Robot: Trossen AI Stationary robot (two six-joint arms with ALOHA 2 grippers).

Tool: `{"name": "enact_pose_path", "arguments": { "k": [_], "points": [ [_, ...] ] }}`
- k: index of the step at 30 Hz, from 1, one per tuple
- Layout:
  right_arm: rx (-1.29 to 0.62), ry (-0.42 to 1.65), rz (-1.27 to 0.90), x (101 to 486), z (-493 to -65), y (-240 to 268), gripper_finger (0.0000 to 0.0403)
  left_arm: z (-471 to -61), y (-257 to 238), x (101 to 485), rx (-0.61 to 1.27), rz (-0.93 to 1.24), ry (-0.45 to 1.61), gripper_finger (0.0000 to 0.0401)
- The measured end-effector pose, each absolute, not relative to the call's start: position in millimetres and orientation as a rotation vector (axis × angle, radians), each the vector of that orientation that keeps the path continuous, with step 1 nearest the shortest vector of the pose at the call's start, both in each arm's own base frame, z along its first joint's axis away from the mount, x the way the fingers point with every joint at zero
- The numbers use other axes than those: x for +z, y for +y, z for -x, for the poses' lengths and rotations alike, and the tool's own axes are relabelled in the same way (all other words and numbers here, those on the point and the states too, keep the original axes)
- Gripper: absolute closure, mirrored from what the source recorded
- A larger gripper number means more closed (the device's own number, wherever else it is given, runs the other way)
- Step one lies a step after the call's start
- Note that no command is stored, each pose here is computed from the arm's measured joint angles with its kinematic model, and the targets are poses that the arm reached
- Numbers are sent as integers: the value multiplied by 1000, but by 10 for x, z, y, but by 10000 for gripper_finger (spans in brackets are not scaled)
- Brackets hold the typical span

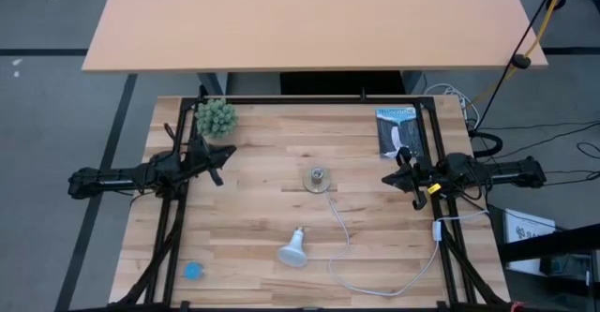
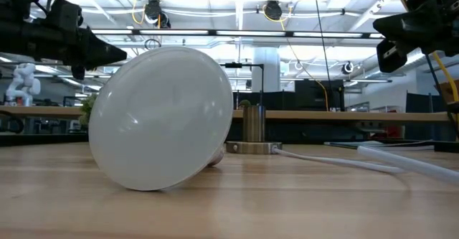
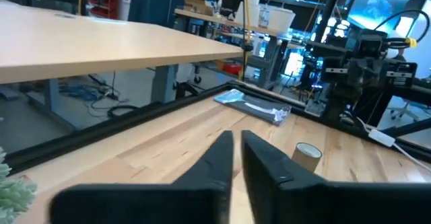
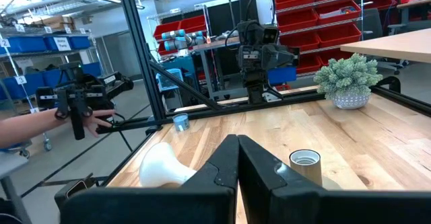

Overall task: Screw lightbulb
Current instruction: Insert the lightbulb into the lamp

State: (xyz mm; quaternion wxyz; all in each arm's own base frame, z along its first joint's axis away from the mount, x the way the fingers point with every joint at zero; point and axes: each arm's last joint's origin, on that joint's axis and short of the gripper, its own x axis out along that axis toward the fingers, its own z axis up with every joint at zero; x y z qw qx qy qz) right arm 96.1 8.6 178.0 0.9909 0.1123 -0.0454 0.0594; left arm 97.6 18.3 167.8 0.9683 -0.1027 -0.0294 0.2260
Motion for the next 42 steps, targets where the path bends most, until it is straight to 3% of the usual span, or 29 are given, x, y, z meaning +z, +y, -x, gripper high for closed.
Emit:
{"name": "enact_pose_path", "arguments": {
  "k": [10, 15, 20, 27, 36, 42],
  "points": [
    [119, -91, -225, 1780, -961, 86, 403, -976, 184, 1678, 459, 207, -59, 214],
    [119, -91, -225, 1780, -961, 85, 403, -976, 184, 1678, 460, 206, -59, 177],
    [119, -91, -225, 1780, -961, 86, 403, -975, 185, 1700, 456, 362, -119, 172],
    [119, -91, -225, 1780, -961, 85, 403, -992, 150, 1812, 346, 383, -93, 173],
    [119, -91, -225, 1779, -961, 85, 403, -1244, 74, 2090, 302, 333, 157, 196],
    [119, -92, -225, 1780, -961, 85, 403, -1559, -9, 2326, 296, 275, 442, 199]
  ]
}}
